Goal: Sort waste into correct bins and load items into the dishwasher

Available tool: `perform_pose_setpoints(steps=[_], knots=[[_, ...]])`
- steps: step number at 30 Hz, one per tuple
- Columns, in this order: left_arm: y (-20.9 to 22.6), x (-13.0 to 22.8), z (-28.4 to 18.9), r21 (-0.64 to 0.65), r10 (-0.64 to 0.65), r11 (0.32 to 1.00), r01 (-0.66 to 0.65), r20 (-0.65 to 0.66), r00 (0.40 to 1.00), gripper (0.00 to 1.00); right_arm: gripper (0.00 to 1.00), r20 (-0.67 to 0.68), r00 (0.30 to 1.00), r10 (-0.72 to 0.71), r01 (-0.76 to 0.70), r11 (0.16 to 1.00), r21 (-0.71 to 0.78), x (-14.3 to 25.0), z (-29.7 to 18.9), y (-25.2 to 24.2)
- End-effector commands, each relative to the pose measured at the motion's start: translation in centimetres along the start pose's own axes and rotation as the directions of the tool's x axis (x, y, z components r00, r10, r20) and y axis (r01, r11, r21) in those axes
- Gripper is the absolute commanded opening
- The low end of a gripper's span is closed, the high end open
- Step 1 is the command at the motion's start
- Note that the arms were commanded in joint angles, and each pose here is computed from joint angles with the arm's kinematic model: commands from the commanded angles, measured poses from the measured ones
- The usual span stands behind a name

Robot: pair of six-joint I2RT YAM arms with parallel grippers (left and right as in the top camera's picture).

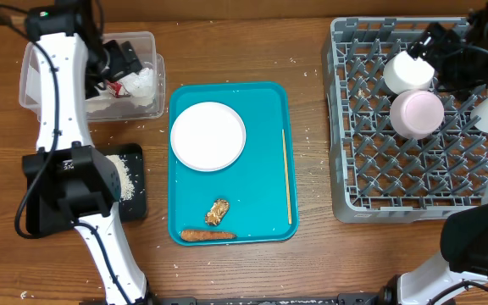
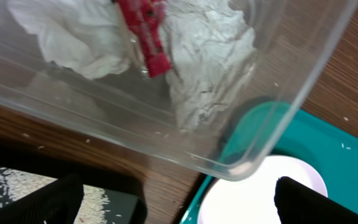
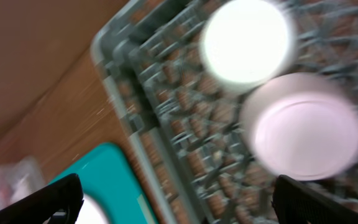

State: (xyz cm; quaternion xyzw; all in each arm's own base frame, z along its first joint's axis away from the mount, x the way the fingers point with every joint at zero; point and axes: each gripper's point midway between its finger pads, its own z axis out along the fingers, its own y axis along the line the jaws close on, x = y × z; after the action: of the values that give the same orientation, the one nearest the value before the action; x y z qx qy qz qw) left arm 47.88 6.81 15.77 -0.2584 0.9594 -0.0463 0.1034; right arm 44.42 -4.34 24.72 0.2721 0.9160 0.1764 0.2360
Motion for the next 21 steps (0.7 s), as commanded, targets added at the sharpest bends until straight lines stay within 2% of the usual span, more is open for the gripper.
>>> perform_pose_setpoints(steps=[1, 7, 10, 13, 18, 21], knots=[[0.6, -0.8, -1.1, 0.025, -0.029, 0.999, 0.028, 0.027, 0.999, 1.00, 1.00, -0.091, 0.982, -0.165, 0.143, 0.968, -0.205, 3.5, -0.5, 5.4], [1.0, -1.2, -1.1, 0.025, -0.039, 0.999, 0.038, 0.036, 0.999, 1.00, 1.00, -0.235, 0.908, -0.348, 0.337, 0.938, -0.085, 11.8, 3.7, 8.1], [0.9, -1.5, -1.2, 0.031, -0.037, 0.999, 0.035, 0.052, 0.998, 1.00, 0.99, -0.300, 0.855, -0.424, 0.419, 0.904, -0.082, 16.4, 5.8, 9.6], [0.9, -1.6, -1.2, 0.031, -0.037, 0.999, 0.035, 0.052, 0.998, 1.00, 0.95, -0.361, 0.823, -0.438, 0.455, 0.890, -0.043, 21.1, 8.5, 10.5], [0.9, -1.6, -1.2, 0.031, -0.037, 0.999, 0.035, 0.052, 0.998, 1.00, 0.95, -0.427, 0.783, -0.452, 0.526, 0.847, 0.069, 26.1, 11.8, 9.6], [0.9, -1.6, -1.2, 0.030, -0.037, 0.999, 0.035, 0.053, 0.998, 1.00, 0.94, -0.489, 0.743, -0.458, 0.549, 0.834, 0.054, 28.7, 13.4, 9.5]])
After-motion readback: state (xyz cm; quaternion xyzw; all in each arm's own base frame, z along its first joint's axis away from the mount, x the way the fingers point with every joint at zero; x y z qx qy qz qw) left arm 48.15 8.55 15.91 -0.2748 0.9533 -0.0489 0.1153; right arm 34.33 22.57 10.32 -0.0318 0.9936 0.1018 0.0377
